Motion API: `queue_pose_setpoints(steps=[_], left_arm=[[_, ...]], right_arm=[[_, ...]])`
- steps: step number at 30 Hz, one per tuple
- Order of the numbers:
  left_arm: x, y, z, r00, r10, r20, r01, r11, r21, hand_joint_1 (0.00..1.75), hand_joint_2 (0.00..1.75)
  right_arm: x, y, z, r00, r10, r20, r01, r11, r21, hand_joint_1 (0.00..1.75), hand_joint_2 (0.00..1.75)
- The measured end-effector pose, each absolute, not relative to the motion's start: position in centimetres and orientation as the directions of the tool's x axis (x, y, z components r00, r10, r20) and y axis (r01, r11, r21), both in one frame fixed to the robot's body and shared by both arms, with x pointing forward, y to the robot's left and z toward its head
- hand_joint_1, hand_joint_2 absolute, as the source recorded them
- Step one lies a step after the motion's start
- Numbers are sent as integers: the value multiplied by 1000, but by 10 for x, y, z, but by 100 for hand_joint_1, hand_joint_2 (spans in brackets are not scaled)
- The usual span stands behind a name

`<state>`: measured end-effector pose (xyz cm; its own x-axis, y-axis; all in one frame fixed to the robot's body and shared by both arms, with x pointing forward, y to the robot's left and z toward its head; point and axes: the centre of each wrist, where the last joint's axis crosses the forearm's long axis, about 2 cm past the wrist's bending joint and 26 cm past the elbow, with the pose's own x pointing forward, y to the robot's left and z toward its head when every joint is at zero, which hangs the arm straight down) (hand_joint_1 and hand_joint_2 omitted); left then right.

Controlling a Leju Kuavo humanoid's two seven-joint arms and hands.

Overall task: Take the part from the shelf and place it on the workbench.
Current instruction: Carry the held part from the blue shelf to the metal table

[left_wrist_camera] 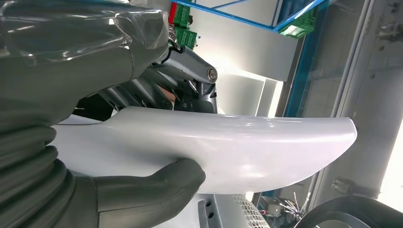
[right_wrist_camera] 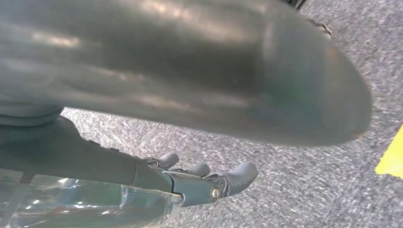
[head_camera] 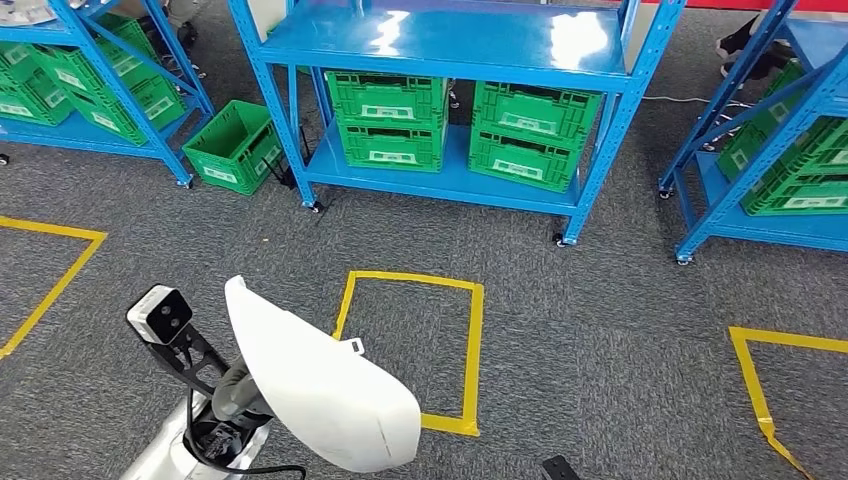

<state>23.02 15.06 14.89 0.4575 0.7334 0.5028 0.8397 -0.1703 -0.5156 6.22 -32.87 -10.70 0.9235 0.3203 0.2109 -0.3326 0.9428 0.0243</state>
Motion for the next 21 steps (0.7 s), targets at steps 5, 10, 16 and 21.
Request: queue_pose_setpoints(steps=[5, 10, 16, 21], left_arm=[[230, 150, 148, 459, 732, 503, 839, -171, -517, 175, 175], [231, 151, 150, 456, 733, 504, 841, -171, -513, 175, 175], [231, 150, 151, 456, 733, 504, 842, -173, -510, 175, 175], [231, 150, 150, 458, 732, 504, 841, -173, -513, 175, 175]], right_arm=[[62, -329, -107, 924, 321, 210, -333, 943, 23, 0, 0], [63, -323, -107, 923, 319, 218, -334, 942, 35, 0, 0], [62, -325, -107, 923, 320, 214, -334, 942, 33, 0, 0], [61, -328, -107, 923, 321, 211, -334, 942, 26, 0, 0]])
